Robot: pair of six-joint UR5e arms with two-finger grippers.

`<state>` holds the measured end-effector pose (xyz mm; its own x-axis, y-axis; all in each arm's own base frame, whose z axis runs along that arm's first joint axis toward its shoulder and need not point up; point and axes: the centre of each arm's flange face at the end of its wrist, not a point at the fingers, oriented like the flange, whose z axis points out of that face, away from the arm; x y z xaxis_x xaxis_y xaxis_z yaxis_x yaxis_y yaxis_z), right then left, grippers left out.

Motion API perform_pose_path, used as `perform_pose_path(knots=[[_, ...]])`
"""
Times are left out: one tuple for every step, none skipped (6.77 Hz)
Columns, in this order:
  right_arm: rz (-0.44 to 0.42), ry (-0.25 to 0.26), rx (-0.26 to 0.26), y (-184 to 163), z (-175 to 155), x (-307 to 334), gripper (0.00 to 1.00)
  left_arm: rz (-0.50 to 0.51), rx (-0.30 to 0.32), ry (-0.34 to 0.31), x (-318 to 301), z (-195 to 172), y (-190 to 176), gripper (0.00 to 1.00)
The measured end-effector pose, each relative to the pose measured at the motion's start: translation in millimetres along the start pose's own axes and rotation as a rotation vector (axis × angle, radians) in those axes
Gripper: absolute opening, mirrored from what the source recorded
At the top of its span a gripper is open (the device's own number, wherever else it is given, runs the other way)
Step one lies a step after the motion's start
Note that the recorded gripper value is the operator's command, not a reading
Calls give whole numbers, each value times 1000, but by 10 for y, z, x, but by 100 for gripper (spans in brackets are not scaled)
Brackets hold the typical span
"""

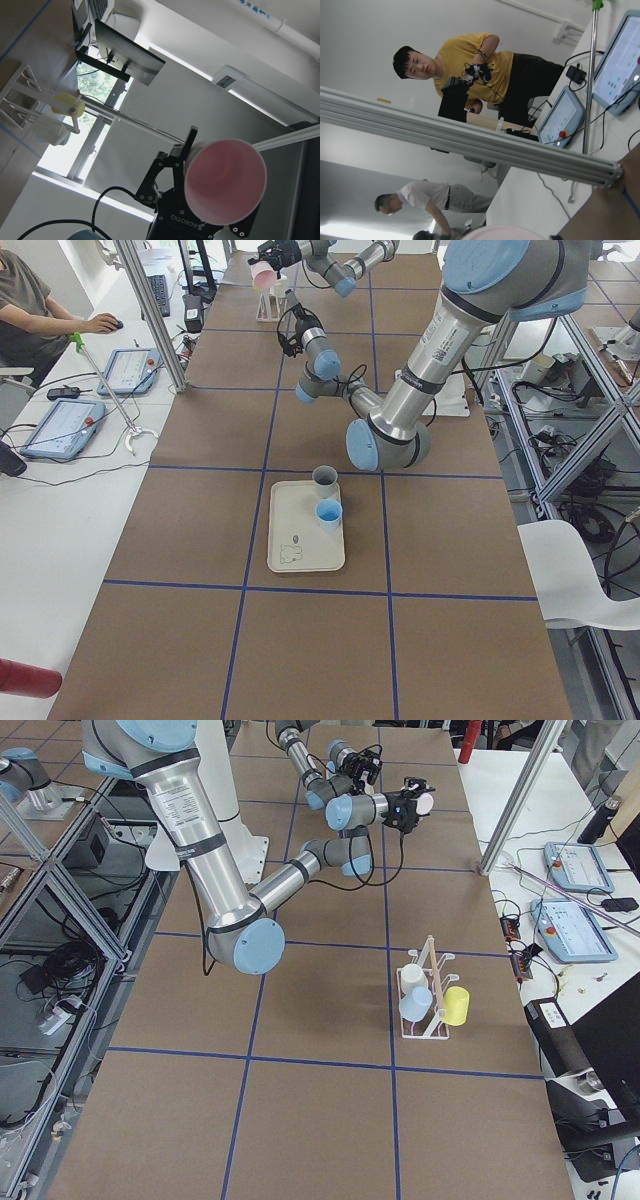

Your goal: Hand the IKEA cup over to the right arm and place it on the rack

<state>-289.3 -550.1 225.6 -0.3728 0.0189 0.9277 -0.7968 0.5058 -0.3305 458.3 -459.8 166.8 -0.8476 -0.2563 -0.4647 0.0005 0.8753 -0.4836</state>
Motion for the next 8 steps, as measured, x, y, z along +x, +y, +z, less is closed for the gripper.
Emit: perform_pose_path(knots=[[-130,89,53,-397,71,155,0,73,25,-28,-5,38,-34,100],[-250,187,106,-712,119,240,0,138,50,-60,-10,78,-73,100],[-343,273,161,-1025,127,286,0,191,68,-83,-7,98,-113,100],[-441,349,213,-1352,82,343,0,251,85,-106,-5,109,-157,100],[-549,434,259,-1657,22,411,0,303,99,-127,-10,121,-191,100],[-659,526,304,-1886,-2,504,0,325,106,-139,-19,126,-208,100],[-769,618,340,-2066,11,674,0,333,109,-145,-28,123,-217,100],[-836,687,366,-2200,39,877,0,336,114,-153,-38,126,-226,100]])
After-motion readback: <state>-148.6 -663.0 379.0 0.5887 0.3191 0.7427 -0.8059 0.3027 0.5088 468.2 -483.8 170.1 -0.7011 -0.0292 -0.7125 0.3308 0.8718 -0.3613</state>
